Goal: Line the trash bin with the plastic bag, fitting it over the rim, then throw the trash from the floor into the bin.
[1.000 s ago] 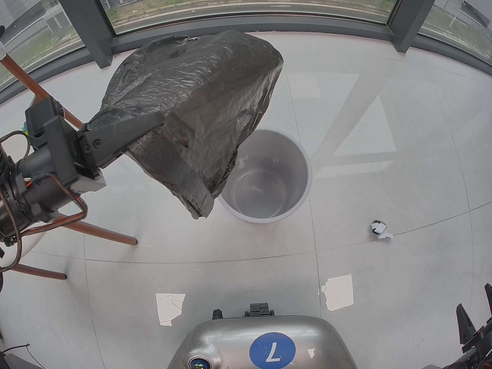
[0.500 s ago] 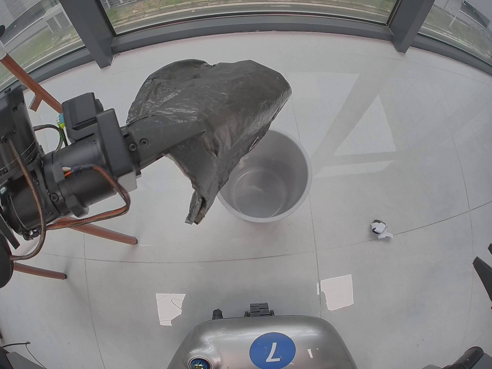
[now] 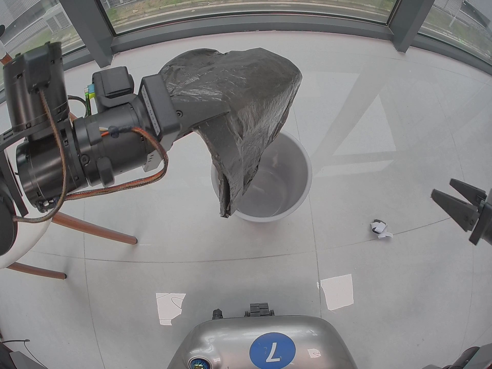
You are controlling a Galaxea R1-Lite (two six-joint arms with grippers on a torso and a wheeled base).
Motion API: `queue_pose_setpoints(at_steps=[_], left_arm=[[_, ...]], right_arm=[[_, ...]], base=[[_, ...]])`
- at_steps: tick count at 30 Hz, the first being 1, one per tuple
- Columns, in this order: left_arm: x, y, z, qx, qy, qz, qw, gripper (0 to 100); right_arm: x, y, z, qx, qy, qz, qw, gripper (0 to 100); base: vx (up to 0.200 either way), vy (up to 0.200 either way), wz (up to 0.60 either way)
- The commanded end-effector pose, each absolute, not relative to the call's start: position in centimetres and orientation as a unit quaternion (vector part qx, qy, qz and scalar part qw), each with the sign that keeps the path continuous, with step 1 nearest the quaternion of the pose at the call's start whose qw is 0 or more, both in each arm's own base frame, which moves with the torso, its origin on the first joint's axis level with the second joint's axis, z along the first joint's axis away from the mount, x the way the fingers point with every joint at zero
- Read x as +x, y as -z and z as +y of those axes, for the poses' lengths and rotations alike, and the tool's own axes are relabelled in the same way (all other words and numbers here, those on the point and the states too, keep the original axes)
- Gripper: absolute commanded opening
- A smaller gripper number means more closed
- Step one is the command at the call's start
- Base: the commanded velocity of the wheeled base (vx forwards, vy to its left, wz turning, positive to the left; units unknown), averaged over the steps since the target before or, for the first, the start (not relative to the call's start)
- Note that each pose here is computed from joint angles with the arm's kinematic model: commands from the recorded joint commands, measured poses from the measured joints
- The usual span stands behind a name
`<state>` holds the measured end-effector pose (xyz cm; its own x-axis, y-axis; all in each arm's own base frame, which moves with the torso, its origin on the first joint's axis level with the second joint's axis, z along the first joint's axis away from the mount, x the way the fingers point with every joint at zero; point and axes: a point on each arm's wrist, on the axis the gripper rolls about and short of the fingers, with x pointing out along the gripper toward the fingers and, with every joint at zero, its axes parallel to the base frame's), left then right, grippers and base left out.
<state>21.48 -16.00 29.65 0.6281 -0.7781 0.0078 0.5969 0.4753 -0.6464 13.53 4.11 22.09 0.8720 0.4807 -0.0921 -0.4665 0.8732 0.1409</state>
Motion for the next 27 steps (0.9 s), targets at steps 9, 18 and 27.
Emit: queue_pose_setpoints(at_steps=[9,18,27], left_arm=[[22.5,-31.2,-18.8,-0.302,0.346,0.191,0.867,0],[23.4,-30.8,-20.0,-0.297,0.325,0.200,0.876,0],[24.1,-30.4,-21.4,-0.294,0.330,0.205,0.873,0]], right_arm=[[15.6,-20.0,11.3,-0.023,-0.334,0.126,0.934,100],[18.8,-20.5,14.8,-0.057,-0.329,0.121,0.935,100],[21.1,-21.2,18.6,-0.073,-0.285,0.106,0.950,100]], base=[[0.000,0.000,0.00],[0.000,0.000,0.00],[0.000,0.000,0.00]])
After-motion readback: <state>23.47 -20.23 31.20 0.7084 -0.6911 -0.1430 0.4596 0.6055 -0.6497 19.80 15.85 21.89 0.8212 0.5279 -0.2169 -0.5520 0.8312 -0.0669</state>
